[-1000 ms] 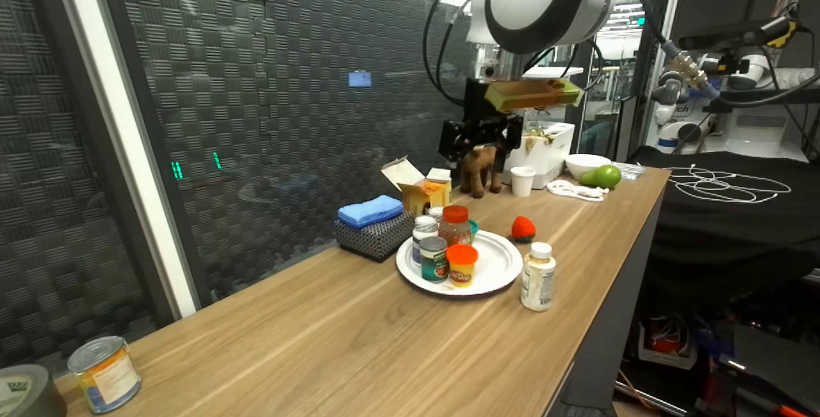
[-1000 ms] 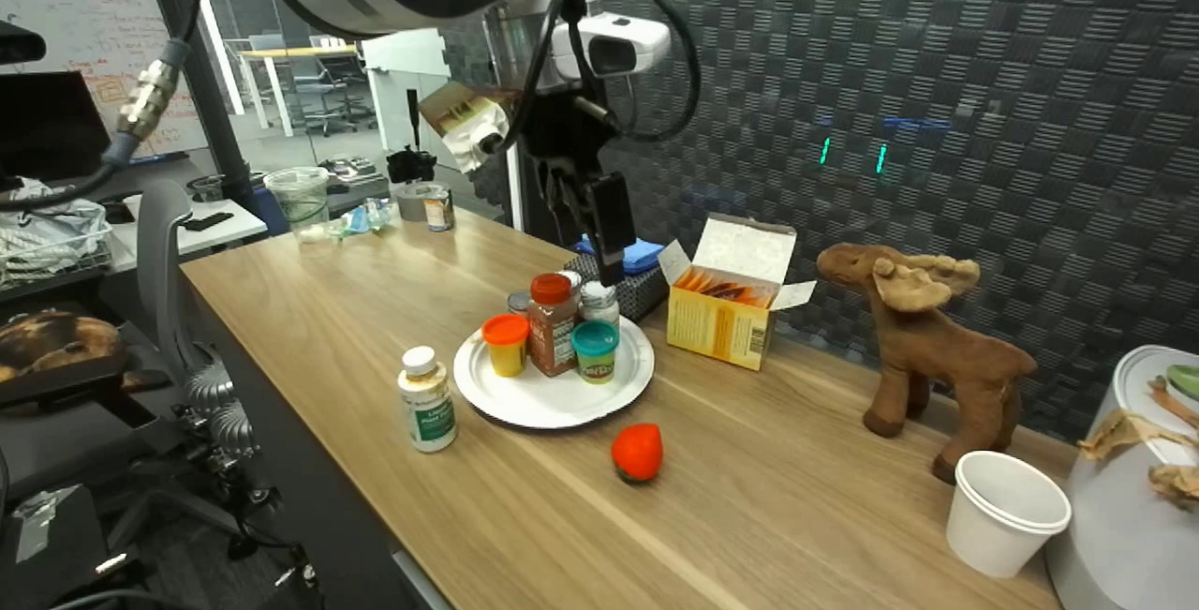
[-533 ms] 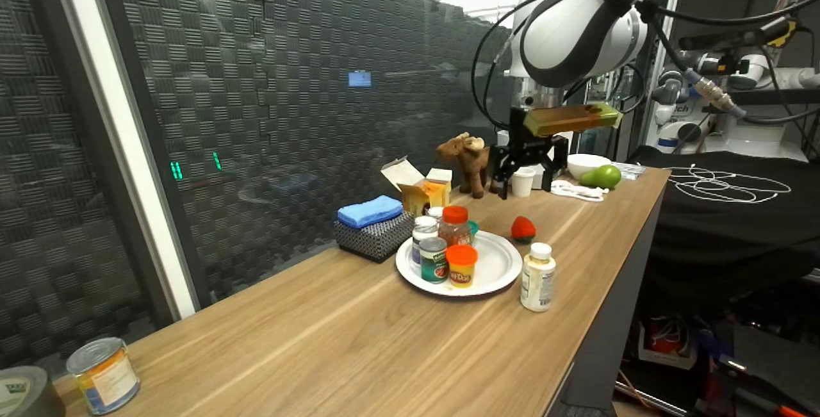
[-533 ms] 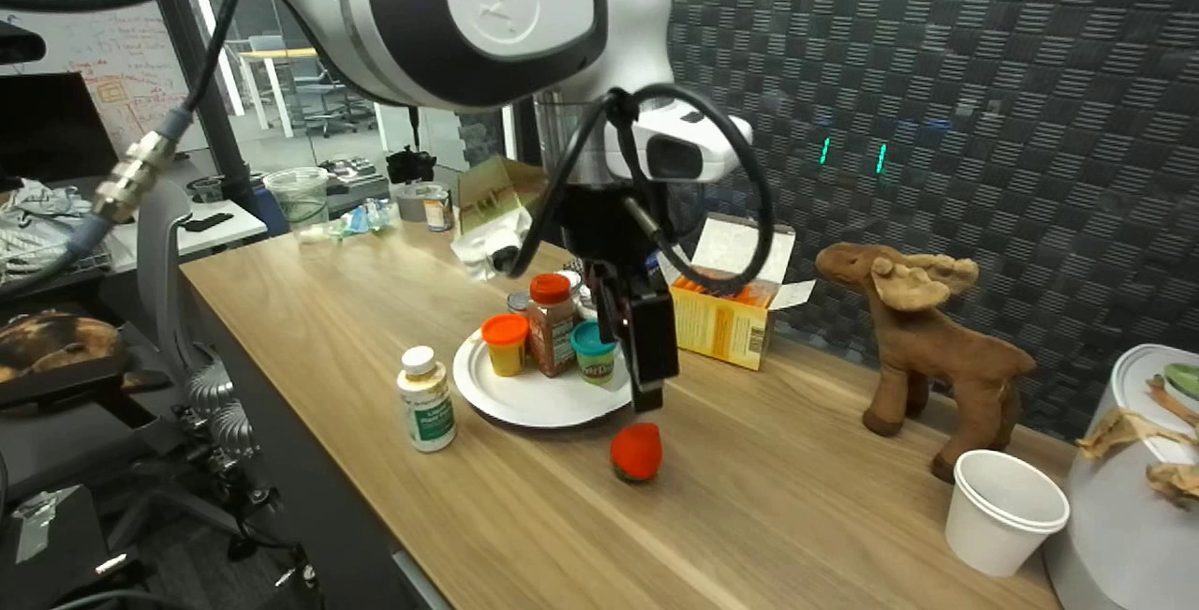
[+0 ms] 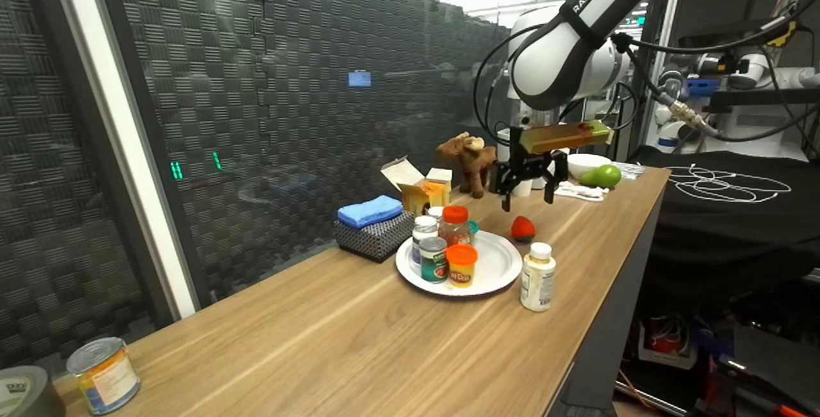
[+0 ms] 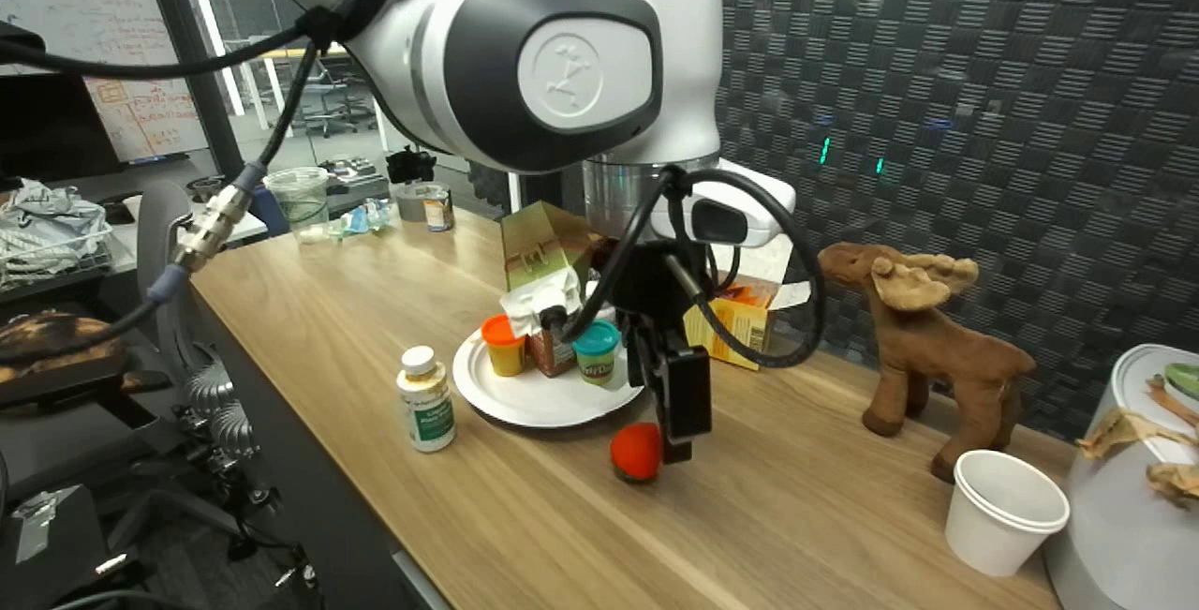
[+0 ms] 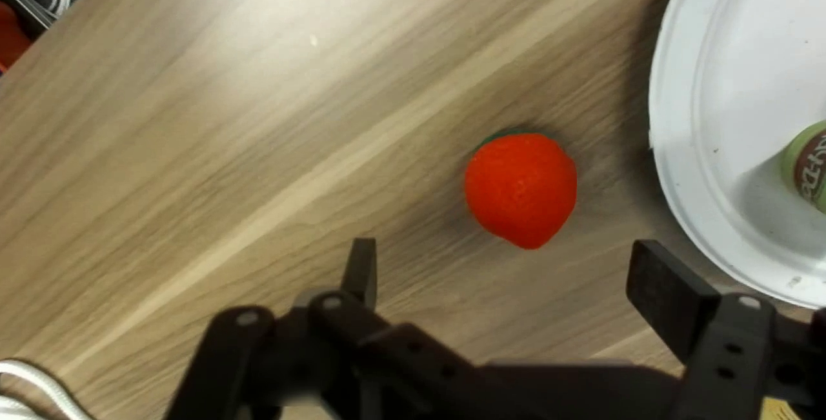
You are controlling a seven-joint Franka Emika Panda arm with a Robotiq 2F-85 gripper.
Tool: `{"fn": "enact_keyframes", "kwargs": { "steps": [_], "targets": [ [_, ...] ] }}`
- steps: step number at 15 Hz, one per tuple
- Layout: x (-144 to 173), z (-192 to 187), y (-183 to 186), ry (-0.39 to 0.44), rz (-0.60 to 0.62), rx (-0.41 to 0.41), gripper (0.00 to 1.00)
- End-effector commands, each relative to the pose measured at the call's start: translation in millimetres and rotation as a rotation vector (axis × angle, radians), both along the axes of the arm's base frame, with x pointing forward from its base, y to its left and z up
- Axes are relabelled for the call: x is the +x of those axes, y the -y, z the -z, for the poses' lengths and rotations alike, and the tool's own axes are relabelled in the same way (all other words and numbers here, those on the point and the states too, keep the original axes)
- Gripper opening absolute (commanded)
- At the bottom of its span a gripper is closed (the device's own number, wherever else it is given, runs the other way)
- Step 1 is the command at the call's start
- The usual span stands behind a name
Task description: Place the bottles and the strawberry on the white plate
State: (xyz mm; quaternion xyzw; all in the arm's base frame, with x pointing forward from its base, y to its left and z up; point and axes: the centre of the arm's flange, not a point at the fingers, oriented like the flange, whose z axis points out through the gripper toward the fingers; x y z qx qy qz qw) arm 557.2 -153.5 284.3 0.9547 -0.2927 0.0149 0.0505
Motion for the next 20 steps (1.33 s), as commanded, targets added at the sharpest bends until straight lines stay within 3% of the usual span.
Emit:
{"fn": "enact_keyframes", "kwargs": {
  "steps": [1, 10, 11, 12, 14, 18, 20],
  "targets": [
    [19.4, 10.1, 3.6, -0.013, 0.017, 0.038, 1.0],
    [8.0, 46.4, 8.5, -0.066, 0.104, 0.117, 1.0],
    [9.1, 47.0, 10.0, -0.061, 0.107, 0.118, 0.96],
    [9.9, 47.2, 11.3, -0.058, 0.112, 0.119, 0.74],
    [10.8, 45.0, 11.5, -0.054, 0.116, 0.12, 0.7],
    [1.3, 36.4, 4.0, -0.042, 0.117, 0.125, 0.37],
    [-7.3, 24.8, -2.6, -0.032, 0.123, 0.128, 0.26]
  ]
}}
